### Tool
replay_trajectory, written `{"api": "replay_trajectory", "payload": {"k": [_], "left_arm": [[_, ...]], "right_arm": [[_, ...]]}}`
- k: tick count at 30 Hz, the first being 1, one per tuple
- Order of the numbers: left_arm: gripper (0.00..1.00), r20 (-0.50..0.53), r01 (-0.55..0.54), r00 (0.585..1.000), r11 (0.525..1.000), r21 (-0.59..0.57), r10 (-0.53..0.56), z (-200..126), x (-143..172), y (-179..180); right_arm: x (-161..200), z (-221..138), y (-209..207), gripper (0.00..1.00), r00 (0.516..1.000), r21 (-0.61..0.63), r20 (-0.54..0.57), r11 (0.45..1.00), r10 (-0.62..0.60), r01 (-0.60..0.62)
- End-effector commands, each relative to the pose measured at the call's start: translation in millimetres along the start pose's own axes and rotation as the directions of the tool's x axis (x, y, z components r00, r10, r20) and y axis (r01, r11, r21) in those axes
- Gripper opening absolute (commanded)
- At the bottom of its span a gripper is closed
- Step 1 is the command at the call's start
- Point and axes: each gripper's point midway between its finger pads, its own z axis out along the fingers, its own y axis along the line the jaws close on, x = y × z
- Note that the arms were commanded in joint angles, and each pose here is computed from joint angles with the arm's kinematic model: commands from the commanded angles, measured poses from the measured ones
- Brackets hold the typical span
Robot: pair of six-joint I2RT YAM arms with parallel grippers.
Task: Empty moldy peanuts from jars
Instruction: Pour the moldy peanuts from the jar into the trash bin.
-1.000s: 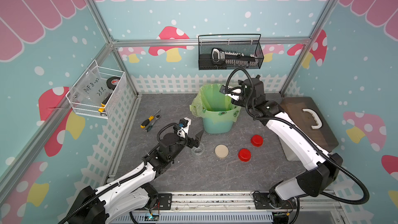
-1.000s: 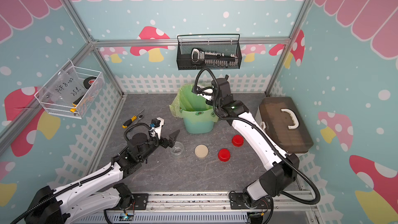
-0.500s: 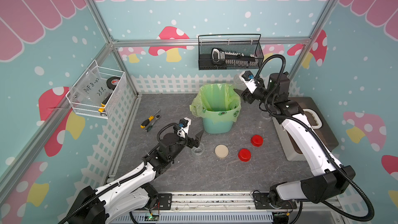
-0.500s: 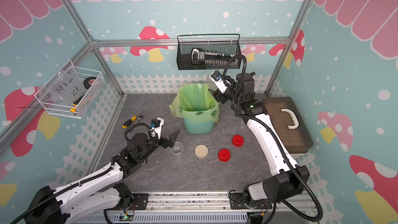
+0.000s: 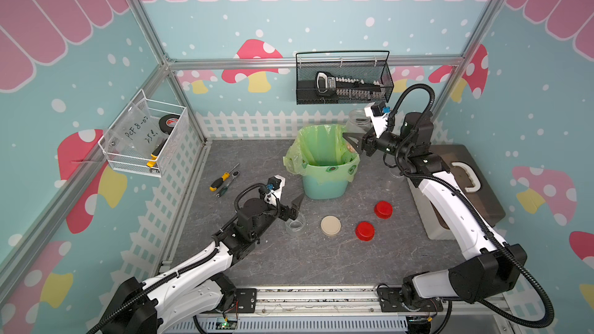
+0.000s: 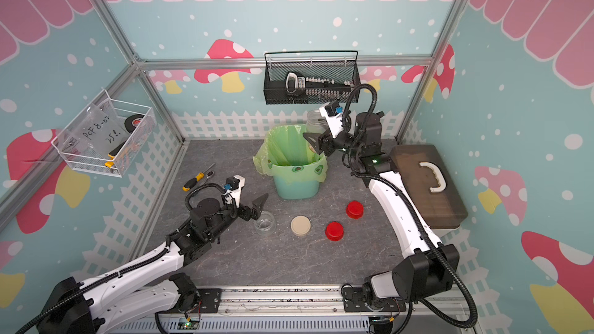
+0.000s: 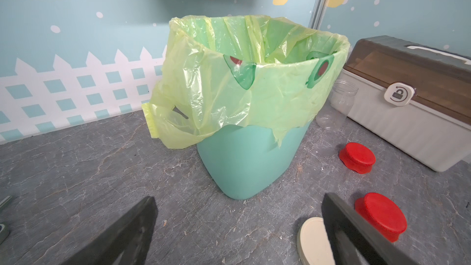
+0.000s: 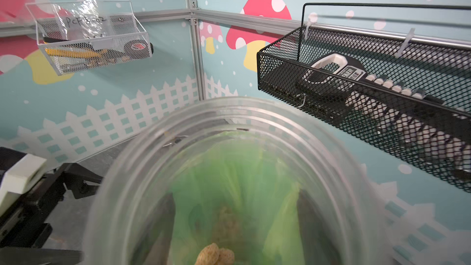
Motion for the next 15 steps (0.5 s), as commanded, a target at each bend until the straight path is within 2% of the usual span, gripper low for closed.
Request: {"api": "replay_trajectory", "payload": {"k": [1,4,8,12,15], "left_arm": [[0.99,0.014,-0.009,1.000,1.000,0.014,0.008,2,-11,-3],[0.99,0.004,-0.011,1.000,1.000,0.008,0.011,5,-9,-2],[0.99,-0.005,-0.016,1.000,1.000,0.008,0.016,7,-9,-3],[0.99,-0.002,-0.015,1.000,1.000,0.005,0.015,7,-10,-2],[0.99,-0.012,-0.016,1.000,1.000,-0.004,0.016,9,-8,-1]], "right_arm": [[-20,-9,7,0.37,0.988,-0.023,0.132,0.997,0.081,-0.079],[-26,-16,-2,0.37,0.972,0.044,0.230,0.997,0.050,-0.062],[-32,-14,-9,0.37,0.975,0.091,0.223,0.996,-0.015,-0.005],[-22,-10,-25,0.37,0.987,0.213,0.060,0.968,-0.152,0.136],[-10,-6,-38,0.37,0.957,0.303,-0.102,0.908,-0.271,0.290]]}}
